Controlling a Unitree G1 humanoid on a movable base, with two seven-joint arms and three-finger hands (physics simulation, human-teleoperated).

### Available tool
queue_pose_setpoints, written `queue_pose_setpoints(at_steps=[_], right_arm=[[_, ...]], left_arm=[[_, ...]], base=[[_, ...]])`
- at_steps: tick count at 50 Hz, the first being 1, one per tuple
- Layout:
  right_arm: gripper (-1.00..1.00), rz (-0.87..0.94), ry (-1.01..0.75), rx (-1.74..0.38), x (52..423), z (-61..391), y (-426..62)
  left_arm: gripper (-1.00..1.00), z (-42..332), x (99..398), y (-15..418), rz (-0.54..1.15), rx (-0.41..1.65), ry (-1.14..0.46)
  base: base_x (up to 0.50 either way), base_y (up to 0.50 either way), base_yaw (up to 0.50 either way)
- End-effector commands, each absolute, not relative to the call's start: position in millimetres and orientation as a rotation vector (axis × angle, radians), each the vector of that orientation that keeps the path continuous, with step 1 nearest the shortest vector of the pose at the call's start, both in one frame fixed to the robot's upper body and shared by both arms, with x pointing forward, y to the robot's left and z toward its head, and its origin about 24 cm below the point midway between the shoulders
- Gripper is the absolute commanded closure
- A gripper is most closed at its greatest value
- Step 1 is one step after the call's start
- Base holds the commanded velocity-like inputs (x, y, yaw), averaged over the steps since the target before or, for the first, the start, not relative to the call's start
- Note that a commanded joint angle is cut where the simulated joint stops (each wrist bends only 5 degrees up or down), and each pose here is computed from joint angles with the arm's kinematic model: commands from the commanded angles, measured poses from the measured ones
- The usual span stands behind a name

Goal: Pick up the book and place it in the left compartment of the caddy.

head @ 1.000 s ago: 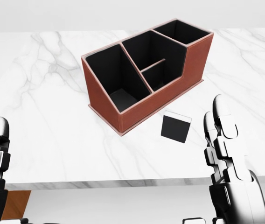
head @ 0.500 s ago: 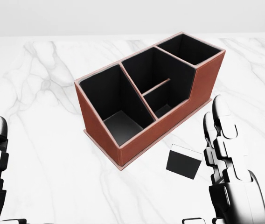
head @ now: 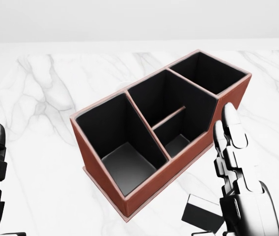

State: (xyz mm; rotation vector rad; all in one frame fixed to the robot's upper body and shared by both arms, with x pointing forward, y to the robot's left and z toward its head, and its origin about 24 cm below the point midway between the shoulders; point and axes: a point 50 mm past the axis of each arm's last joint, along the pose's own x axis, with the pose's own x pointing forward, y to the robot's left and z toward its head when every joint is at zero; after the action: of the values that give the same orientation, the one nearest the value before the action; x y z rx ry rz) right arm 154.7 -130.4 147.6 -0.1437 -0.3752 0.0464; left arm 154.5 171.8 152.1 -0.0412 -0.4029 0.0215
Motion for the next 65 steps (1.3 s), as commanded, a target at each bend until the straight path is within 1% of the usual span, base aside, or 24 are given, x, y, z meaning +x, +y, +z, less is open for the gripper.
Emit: queue_pose_setpoints(at_steps=[1,22,35,42,44,50,52,54,56,65], right_arm=[[-1.0,0.049,-0.369,-0.152,154.6,146.2,-129.8],[-1.0,0.037,-0.373,-0.151,156.8,146.4,-131.6],[-1.0,0.032,-0.373,-0.183,156.3,146.0,-131.0],[-1.0,0.034,-0.367,-0.166,156.3,145.2,-131.1],[-1.0,0.036,-0.353,-0.166,157.2,142.4,-132.3],[-1.0,0.065,-0.265,-0.232,162.0,122.2,-129.6],[-1.0,0.087,-0.292,-0.28,158.4,128.0,-127.6],[-1.0,0.089,-0.375,-0.315,149.7,148.2,-130.0],[-1.0,0.097,-0.392,-0.362,145.8,153.3,-131.1],[-1.0,0.103,-0.306,-0.598,133.1,154.5,-148.1]], left_arm=[[-1.0,152.9,153.8,171.5,0.021,-0.043,-0.406],[-1.0,152.6,154.2,171.2,0.02,-0.044,-0.405],[-1.0,152.0,153.7,171.0,0.017,-0.044,-0.401],[-1.0,153.1,152.8,170.9,0.017,-0.045,-0.405],[-1.0,152.8,152.9,170.6,0.016,-0.045,-0.403],[-1.0,150.9,153.8,170.4,0.015,-0.045,-0.395],[-1.0,151.4,153.9,170.4,0.015,-0.045,-0.398],[-1.0,150.8,153.7,169.9,0.014,-0.044,-0.394],[-1.0,152.3,153.0,169.9,0.014,-0.044,-0.401],[-1.0,150.4,152.6,169.0,0.011,-0.044,-0.389]], base=[[0.5,0.0,0.0],[0.5,0.02,0.0],[0.0,0.0,0.0],[0.0,0.45,0.0],[0.0,0.0,0.0],[0.0,0.0,0.0],[0.0,0.0,0.0],[0.0,0.0,0.0],[0.0,0.0,0.0],[0.0,0.0,0.0]])
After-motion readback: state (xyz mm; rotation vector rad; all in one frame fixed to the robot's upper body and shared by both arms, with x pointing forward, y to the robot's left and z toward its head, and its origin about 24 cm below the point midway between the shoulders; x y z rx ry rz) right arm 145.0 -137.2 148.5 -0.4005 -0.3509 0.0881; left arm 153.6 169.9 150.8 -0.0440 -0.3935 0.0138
